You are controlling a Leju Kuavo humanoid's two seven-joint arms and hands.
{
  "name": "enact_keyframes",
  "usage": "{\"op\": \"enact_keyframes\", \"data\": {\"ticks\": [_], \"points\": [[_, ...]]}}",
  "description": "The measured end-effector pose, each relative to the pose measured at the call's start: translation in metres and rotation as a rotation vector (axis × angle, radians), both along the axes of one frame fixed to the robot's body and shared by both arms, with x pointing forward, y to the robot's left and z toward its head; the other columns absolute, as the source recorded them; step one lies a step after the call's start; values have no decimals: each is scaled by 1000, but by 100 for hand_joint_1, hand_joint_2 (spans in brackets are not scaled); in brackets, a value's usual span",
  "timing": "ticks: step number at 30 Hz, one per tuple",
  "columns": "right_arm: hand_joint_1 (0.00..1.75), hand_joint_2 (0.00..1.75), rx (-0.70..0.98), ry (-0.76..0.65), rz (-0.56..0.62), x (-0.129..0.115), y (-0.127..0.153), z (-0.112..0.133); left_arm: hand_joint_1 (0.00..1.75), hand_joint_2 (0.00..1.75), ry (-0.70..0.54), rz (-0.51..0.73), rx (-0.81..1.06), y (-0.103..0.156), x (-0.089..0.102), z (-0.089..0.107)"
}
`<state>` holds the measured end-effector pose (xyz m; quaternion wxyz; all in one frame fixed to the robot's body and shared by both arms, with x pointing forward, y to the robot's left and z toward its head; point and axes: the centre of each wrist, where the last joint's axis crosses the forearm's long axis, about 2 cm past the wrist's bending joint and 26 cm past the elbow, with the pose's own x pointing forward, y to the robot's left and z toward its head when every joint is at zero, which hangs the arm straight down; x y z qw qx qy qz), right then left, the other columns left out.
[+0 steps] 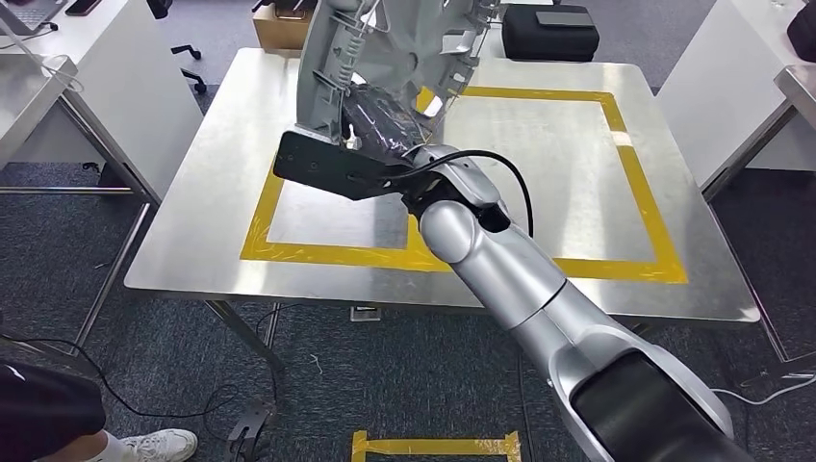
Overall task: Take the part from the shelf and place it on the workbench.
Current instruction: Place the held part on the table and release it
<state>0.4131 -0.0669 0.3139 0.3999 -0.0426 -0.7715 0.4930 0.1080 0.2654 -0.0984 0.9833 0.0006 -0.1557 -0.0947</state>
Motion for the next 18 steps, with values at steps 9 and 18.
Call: {"op": "enact_keyframes", "data": {"ticks": [9,18], "points": [[175,175,-216,-322,-143,8,7,19,0,175,16,-18,-1,-3,1,0],[175,175,-411,-476,-155,11,13,18,0,175,15,-10,-7,-4,3,1]]}}
